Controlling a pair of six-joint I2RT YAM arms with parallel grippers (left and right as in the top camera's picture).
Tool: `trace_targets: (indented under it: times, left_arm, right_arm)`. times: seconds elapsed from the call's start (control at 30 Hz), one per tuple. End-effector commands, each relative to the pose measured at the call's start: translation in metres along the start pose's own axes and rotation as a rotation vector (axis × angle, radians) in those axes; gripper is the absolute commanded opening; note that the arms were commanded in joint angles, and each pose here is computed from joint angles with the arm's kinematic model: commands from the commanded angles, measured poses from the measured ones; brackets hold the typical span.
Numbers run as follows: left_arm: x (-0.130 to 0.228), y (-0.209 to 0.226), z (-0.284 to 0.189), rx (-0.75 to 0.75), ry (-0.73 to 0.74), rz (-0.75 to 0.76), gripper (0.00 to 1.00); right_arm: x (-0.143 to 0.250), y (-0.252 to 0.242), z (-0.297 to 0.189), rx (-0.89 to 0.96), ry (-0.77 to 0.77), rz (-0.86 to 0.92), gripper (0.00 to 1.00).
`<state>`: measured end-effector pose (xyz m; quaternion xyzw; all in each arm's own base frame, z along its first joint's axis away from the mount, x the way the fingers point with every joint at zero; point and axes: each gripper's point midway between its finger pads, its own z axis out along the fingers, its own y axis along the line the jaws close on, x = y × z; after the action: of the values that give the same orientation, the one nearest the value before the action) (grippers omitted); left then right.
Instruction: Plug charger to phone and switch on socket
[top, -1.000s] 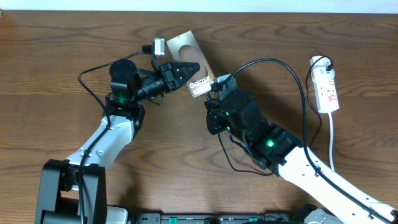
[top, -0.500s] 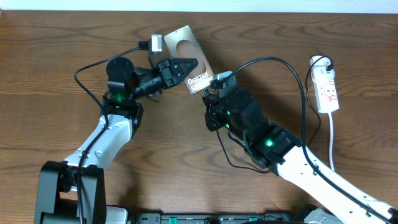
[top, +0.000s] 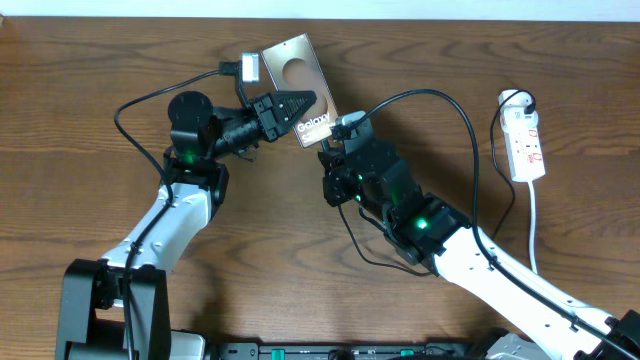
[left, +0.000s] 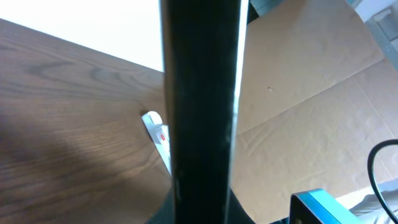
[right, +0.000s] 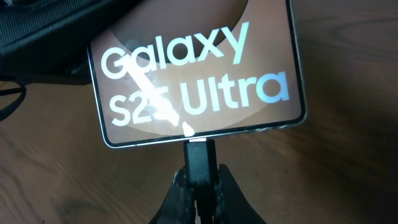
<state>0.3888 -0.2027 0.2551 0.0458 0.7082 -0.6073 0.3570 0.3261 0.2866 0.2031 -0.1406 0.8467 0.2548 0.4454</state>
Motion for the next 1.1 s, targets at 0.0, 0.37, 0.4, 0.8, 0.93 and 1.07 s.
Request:
trace_targets:
  times: [0.0,0.37,0.4,0.8,0.93,1.07]
  left_arm:
    - [0.085,-0.032,-0.001,0.205,0.358,-0.046,0.07]
    - [0.078,-0.025,0.003,0.169,0.316,-0.051,0.07]
    - [0.077,-0.025,0.003,0.163,0.309,-0.051,0.07]
    - [0.075,0.005,0.006,0.038,0.254,-0.045,0.07]
    - [0.085,0.039,0.003,-0.121,0.245,-0.112,0.07]
    - [0.092,0.057,-0.002,-0.209,0.248,-0.139,0.07]
  right_arm:
    - [-0.082,0.023,-0.024,-0.078,-0.241,0.010,0.01]
    - [-0.039,0.020,-0.020,-0.079,-0.057,0.027,0.25]
    - [-0.036,0.018,-0.020,-0.074,-0.042,0.037,0.27]
    - [-0.013,0.019,-0.061,-0.089,0.079,0.039,0.65]
    - [-0.016,0.016,-0.084,-0.076,0.069,0.039,0.77]
    - [-0.022,0.000,-0.114,0.011,0.025,0.038,0.83]
